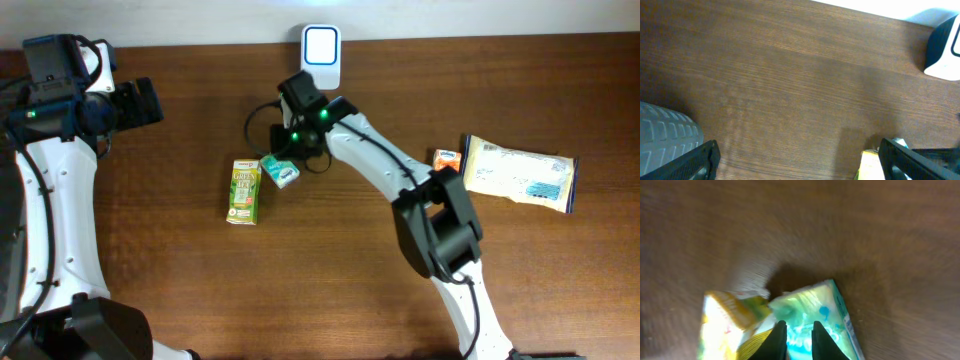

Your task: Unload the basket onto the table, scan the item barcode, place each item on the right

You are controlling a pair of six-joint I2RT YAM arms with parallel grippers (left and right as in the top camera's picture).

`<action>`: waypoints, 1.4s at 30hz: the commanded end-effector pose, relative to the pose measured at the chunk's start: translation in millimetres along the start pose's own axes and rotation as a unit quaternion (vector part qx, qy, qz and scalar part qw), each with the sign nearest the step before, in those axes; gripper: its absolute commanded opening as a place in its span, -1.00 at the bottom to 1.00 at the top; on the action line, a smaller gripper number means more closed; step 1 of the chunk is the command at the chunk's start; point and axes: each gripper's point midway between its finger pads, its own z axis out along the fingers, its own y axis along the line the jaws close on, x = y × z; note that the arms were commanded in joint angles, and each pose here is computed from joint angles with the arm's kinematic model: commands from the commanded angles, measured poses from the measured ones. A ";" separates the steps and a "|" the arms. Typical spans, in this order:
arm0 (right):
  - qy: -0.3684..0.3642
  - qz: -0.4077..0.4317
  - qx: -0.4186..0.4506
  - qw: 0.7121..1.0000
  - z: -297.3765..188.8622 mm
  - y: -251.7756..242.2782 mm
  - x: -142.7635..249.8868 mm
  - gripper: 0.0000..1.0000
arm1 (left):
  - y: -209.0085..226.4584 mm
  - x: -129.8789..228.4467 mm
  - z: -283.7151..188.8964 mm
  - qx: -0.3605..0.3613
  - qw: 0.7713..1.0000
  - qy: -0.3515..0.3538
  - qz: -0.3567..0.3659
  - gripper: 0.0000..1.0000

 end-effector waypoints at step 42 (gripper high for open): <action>0.096 0.019 -0.055 0.994 -76.4 -83.6 7.8 -0.48 | 2.5 -5.7 -4.1 -0.003 1.000 -0.008 -0.005 0.98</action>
